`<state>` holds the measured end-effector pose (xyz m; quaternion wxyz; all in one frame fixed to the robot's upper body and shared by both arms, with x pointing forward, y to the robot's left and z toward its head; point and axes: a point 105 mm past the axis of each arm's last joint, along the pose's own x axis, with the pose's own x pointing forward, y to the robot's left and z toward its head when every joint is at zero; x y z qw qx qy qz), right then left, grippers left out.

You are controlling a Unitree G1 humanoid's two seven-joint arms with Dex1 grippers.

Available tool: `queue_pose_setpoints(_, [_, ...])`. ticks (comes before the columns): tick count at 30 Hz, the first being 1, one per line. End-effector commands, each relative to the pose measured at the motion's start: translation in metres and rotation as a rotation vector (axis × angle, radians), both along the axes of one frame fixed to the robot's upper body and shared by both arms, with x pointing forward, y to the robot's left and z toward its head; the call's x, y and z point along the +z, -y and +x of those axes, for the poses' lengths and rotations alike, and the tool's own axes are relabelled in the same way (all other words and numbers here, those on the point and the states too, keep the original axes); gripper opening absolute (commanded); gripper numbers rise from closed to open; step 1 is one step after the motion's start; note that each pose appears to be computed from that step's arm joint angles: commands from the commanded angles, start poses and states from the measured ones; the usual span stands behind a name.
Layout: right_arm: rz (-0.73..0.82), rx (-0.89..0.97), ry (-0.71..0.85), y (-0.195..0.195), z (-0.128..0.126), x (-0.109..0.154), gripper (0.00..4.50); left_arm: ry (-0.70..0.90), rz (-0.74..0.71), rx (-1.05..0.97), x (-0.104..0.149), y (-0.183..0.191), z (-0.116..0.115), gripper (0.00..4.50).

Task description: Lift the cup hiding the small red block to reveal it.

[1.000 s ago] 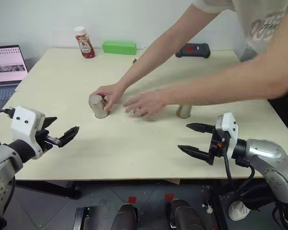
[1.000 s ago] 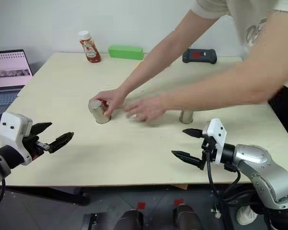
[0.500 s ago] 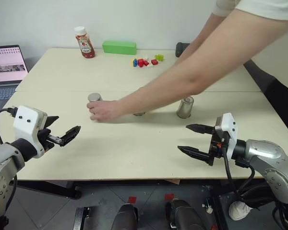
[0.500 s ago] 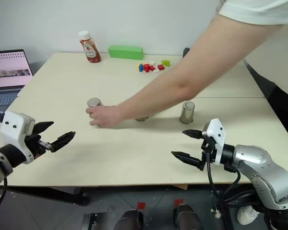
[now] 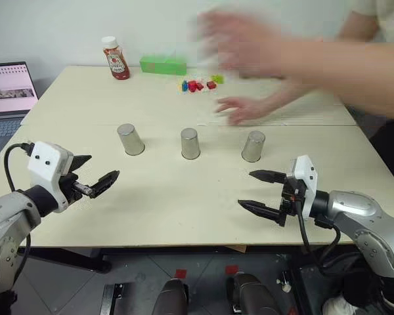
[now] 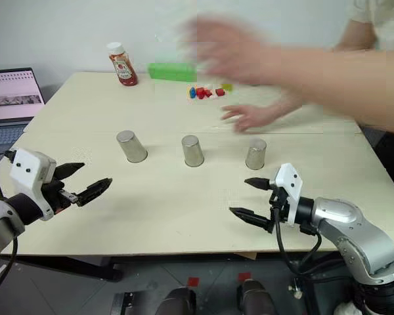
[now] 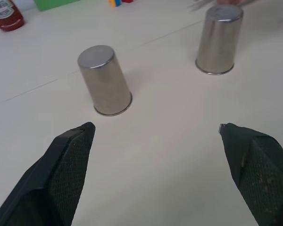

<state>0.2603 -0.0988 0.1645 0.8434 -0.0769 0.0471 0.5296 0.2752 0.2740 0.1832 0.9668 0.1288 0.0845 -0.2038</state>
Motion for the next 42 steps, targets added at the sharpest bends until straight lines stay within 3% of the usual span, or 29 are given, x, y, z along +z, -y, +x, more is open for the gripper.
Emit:
queue_pose_setpoints(1, [0.022,0.020,0.020,-0.009,0.004,0.010,4.50,0.009,0.035,-0.084,0.010,0.008,-0.009,4.48])
queue_pose_setpoints(7, [0.037,-0.003,0.062,-0.030,0.025,0.013,4.50,-0.059,0.079,-0.190,0.002,0.018,-0.020,4.48])
queue_pose_setpoints(10, [0.034,-0.070,0.087,-0.042,0.047,0.015,4.50,-0.092,0.121,-0.260,0.000,0.022,-0.023,4.48])
queue_pose_setpoints(21, [0.079,-0.227,0.028,-0.095,0.105,0.025,4.50,-0.095,0.138,-0.348,0.004,0.035,-0.017,4.48])
queue_pose_setpoints(30, [0.044,-0.253,0.063,-0.134,0.142,0.023,4.50,-0.097,0.141,-0.358,0.007,0.036,-0.012,4.48])
queue_pose_setpoints(42, [0.012,-0.285,0.044,-0.156,0.166,0.016,4.50,-0.094,0.151,-0.348,0.009,0.033,-0.009,4.48])
